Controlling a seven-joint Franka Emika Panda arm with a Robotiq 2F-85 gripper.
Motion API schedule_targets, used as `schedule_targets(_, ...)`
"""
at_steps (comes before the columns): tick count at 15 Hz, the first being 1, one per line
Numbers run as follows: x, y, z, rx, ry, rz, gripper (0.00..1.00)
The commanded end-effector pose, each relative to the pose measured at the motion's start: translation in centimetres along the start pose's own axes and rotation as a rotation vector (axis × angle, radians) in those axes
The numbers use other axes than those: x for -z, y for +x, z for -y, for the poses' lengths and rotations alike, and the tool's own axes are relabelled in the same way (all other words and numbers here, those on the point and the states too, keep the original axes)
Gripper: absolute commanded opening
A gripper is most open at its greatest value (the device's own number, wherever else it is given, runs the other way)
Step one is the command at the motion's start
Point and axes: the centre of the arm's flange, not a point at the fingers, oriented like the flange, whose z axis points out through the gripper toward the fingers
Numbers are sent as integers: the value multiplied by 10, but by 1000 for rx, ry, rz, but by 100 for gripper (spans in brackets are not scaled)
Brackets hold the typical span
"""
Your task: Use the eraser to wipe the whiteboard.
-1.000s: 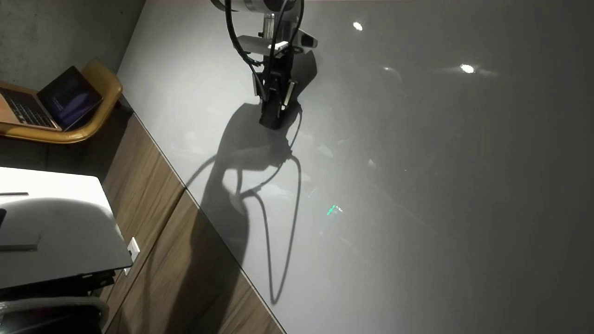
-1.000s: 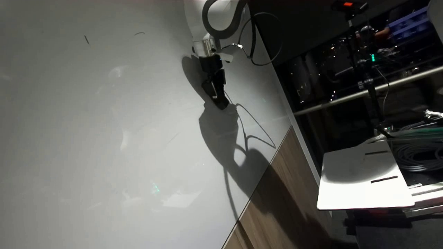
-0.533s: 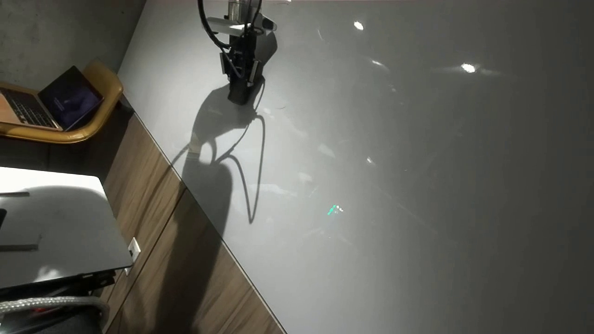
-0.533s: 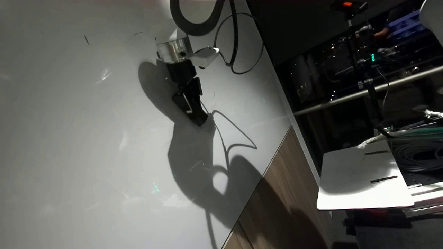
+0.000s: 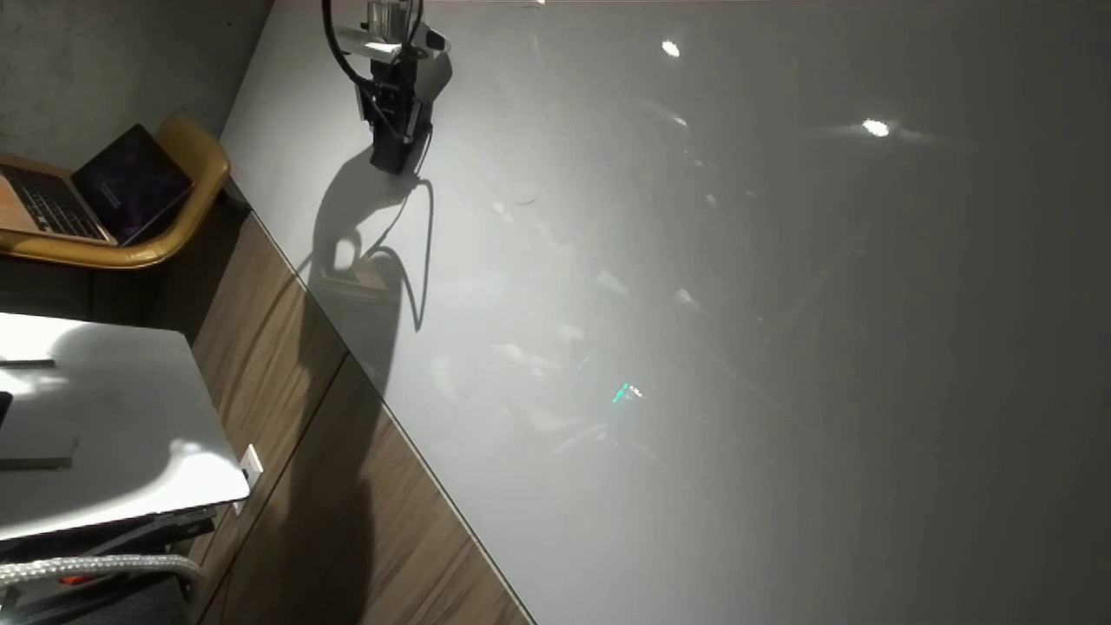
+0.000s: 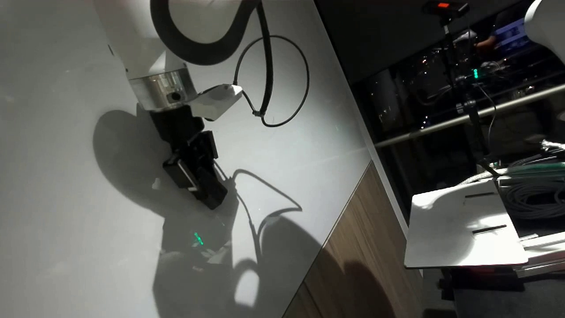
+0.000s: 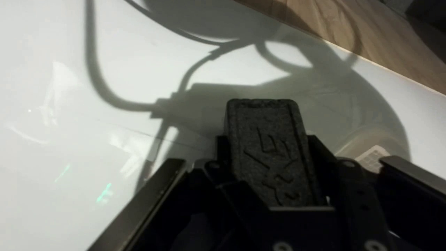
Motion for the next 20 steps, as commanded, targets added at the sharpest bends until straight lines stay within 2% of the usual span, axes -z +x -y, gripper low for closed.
schedule_targets(1, -17, 73, 20, 25, -22, -45, 31)
schedule_targets(4, -26, 62, 10, 48, -72, -3, 31)
schedule_targets(7, -25, 35, -28, 57, -128, 27, 31)
schedule_targets(11, -21, -3, -68, 6, -168, 31, 31)
schedule_targets(20, -19, -77, -211, -171, -250, 11, 31)
